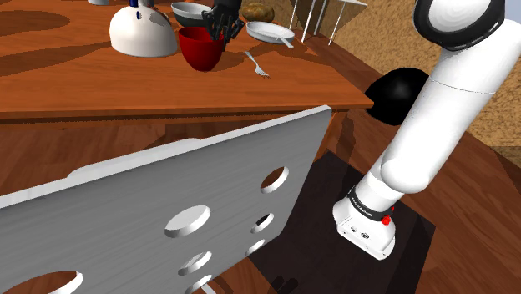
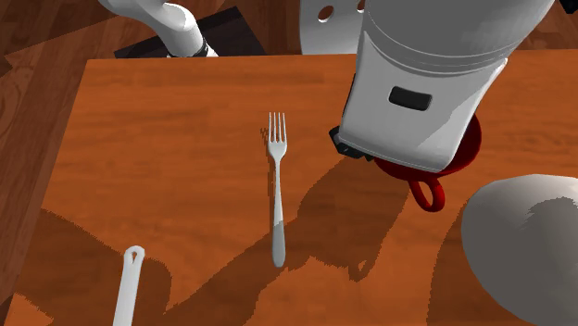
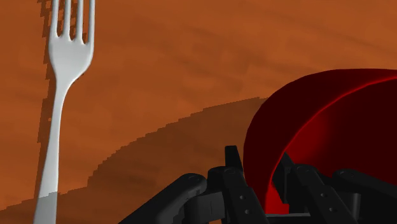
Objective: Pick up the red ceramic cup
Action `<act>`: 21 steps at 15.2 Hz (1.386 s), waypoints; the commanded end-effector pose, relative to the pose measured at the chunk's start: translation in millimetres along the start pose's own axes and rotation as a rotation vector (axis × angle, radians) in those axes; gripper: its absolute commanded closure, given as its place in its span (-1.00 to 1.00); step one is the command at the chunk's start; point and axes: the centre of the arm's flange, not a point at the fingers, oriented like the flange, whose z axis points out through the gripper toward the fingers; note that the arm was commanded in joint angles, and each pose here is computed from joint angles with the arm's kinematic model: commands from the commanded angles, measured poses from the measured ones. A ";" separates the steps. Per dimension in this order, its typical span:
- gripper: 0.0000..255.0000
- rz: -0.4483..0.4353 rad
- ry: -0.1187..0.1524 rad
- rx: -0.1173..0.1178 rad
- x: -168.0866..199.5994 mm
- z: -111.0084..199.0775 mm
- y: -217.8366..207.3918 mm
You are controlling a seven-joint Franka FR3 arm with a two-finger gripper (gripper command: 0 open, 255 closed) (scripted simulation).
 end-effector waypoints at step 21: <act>1.00 0.000 -0.001 0.000 4.0 -79.0 -11.1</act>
